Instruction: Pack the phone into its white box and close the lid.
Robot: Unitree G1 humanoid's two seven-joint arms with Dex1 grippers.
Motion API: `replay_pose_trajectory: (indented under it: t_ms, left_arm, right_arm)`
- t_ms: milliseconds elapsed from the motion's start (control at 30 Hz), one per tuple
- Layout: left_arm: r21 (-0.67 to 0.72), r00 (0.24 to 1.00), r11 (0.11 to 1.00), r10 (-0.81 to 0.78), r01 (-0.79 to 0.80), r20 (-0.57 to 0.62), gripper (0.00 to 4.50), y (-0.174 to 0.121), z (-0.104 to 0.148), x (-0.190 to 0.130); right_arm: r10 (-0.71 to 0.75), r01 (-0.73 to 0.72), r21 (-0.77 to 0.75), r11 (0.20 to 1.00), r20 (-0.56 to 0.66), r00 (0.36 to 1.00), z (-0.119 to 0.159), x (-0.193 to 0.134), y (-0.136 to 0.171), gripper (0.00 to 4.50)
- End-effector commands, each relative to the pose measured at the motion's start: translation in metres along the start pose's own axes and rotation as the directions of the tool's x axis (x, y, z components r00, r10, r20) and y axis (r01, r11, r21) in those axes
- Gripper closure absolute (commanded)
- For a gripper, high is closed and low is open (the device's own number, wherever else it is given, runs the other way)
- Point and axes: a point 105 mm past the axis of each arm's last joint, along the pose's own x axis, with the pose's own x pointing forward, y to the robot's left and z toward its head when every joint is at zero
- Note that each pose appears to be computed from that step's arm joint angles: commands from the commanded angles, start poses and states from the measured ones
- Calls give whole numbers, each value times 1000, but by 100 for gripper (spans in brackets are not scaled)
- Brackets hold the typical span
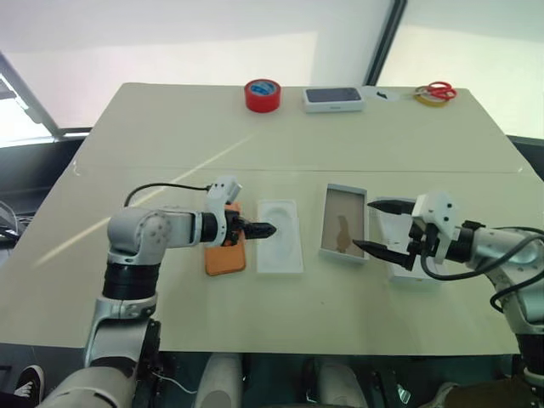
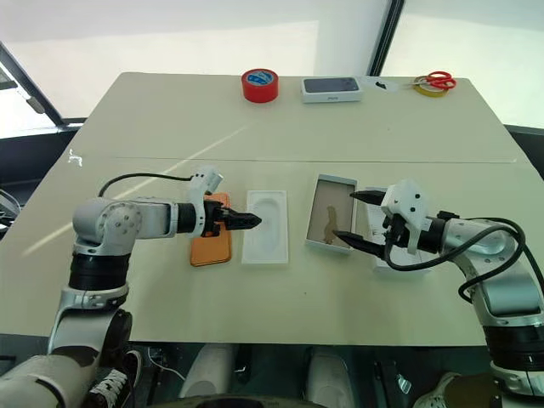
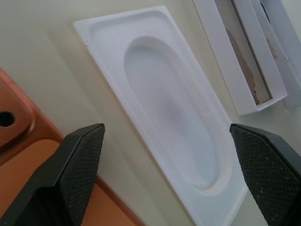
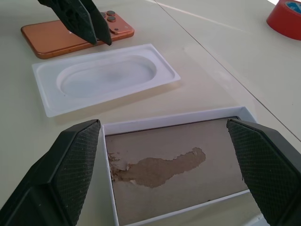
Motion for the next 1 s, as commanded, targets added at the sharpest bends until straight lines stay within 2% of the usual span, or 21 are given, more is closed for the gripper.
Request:
replay_pose_trajectory:
  t_ms: [33,100,300,567,700,867,1000]
  left_arm:
    - [-68,994,997,34,-42,-104,2,7,-12,7]
    - [-84,988,995,38,-51,-150,2,8,-16,9]
    - [-153,982,988,6,-36,-191,2,7,-20,17]
    - [-241,988,969,-84,51,-129,2,0,-22,15]
    - [-275,991,960,-77,43,-113,180,4,-34,17]
    - [-280,993,960,-43,12,-108,438,10,-37,12]
    - [-295,996,955,-15,-12,-88,446,19,-33,5]
  right_arm:
    - [-37,38,-25,999,36,999,8,-4,-4,0]
    - [-46,47,-23,999,38,998,8,-5,-3,0]
    - [-73,74,-19,997,38,997,6,-7,-4,0]
    - [-89,89,-17,996,33,995,6,-10,-4,0]
    - [-92,93,-17,996,37,995,7,-8,-5,0]
    - [-90,91,-23,996,36,995,7,-9,-8,0]
    - [-94,95,-23,995,38,995,8,-9,-10,0]
